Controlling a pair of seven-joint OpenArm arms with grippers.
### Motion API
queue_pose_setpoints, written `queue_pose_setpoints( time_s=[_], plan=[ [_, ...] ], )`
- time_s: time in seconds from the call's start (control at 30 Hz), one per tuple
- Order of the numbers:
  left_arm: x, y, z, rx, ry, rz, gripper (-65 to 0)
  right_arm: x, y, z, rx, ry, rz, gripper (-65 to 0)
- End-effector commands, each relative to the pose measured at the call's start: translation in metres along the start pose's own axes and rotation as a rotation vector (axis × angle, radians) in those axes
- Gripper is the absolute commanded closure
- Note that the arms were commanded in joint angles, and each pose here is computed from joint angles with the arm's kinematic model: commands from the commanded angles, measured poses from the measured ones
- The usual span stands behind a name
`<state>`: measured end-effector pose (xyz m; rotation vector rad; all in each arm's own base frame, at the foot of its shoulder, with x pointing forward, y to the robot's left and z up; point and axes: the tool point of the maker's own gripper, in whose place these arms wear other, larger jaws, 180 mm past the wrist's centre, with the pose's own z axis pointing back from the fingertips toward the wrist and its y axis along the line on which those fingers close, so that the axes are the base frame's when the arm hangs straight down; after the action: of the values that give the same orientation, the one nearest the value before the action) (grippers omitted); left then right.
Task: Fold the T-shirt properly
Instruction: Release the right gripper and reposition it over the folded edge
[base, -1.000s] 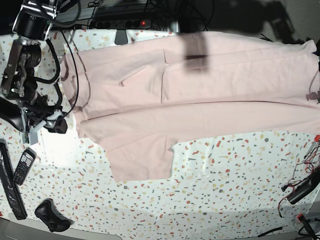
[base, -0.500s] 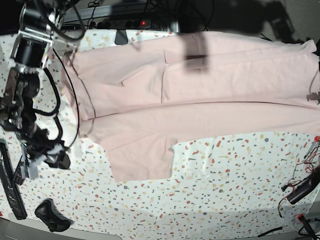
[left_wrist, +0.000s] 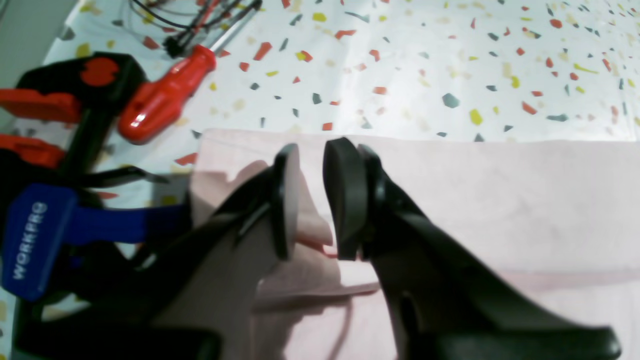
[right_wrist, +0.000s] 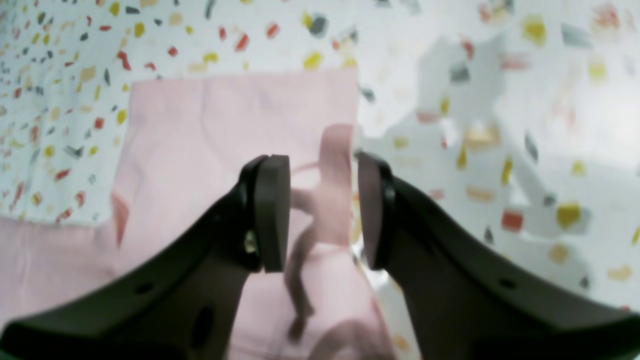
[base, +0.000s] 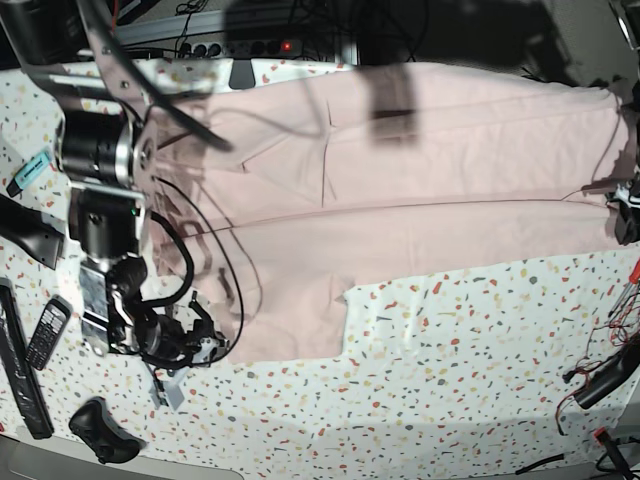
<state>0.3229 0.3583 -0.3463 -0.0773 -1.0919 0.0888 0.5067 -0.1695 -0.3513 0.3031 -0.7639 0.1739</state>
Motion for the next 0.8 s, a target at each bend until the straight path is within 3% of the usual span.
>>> queue_pose_setpoints(
  time_s=[0.0,0.2,0.57,0.77],
  plan=[
    [0.025,0.005,0.002,0.004,-0.065,-0.022,-12.6,0.031,-0.004,0.005,-0.033,-0.055,-0.006,-22.3],
    [0.022,0.005,0.002,0.005,-0.050,-0.022,-12.6,0.002,-0.012,-0.007,-0.085,0.064,-0.045,-22.3],
    [0.024,0.005,0.002,0.005,-0.059,-0.022,-12.6,-0.025,-0.008,-0.006,-0.061,0.184,-0.067,-22.3],
    [0.024,0.005,0.002,0.004,-0.058,-0.022,-12.6,-0.047,0.000,-0.009,-0.069,0.295,0.000,-22.3]
  ],
)
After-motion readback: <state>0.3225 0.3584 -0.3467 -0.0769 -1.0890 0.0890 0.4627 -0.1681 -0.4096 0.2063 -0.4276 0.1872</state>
